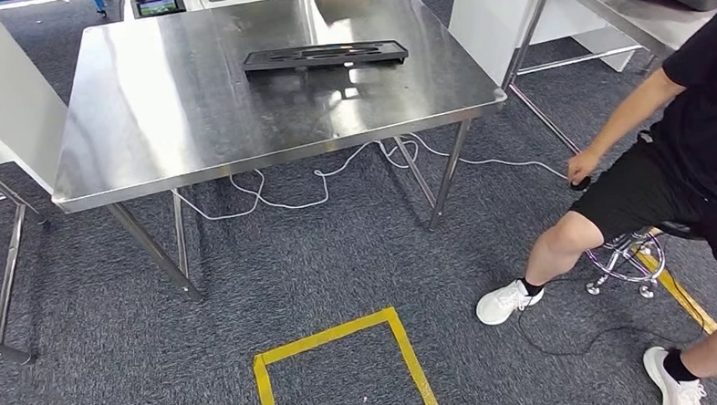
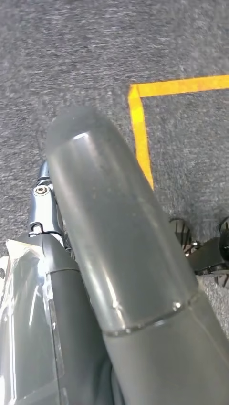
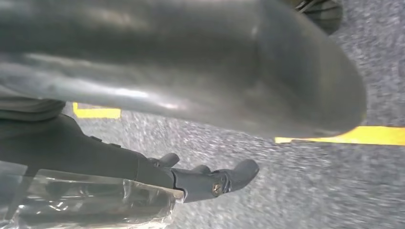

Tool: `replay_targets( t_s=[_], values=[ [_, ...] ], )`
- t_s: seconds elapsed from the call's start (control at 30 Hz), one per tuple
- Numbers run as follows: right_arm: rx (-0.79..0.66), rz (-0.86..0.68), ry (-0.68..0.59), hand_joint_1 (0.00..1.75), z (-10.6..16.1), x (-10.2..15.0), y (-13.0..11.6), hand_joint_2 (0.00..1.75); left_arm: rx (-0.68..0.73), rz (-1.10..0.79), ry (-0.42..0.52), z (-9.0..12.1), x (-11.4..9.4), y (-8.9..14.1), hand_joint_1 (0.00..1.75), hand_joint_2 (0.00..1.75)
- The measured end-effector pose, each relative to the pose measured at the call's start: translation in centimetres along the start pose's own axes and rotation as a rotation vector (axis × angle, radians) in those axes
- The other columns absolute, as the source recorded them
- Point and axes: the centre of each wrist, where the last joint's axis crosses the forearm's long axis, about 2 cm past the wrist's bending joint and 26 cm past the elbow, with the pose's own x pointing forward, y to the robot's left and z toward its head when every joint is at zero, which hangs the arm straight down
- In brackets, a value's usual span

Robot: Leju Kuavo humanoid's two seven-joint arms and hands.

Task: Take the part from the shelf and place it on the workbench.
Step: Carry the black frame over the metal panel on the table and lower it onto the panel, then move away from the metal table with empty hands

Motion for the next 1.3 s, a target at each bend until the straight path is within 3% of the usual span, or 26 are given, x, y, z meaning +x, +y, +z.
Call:
replay_targets(
  t_s=[0.33,1.3],
  values=[
    [0.003,0.003,0.001,0.0,0.0,0.1,0.2,0.0,-0.013,0.006,-0.018,-0.5,0.7,-0.2,0.0,0.0],
    [0.023,0.002,0.026,0.0,0.1,-0.2,0.6,0.0,0.001,-0.019,-0.007,0.5,-0.6,0.0,0.0,0.0]
  ],
)
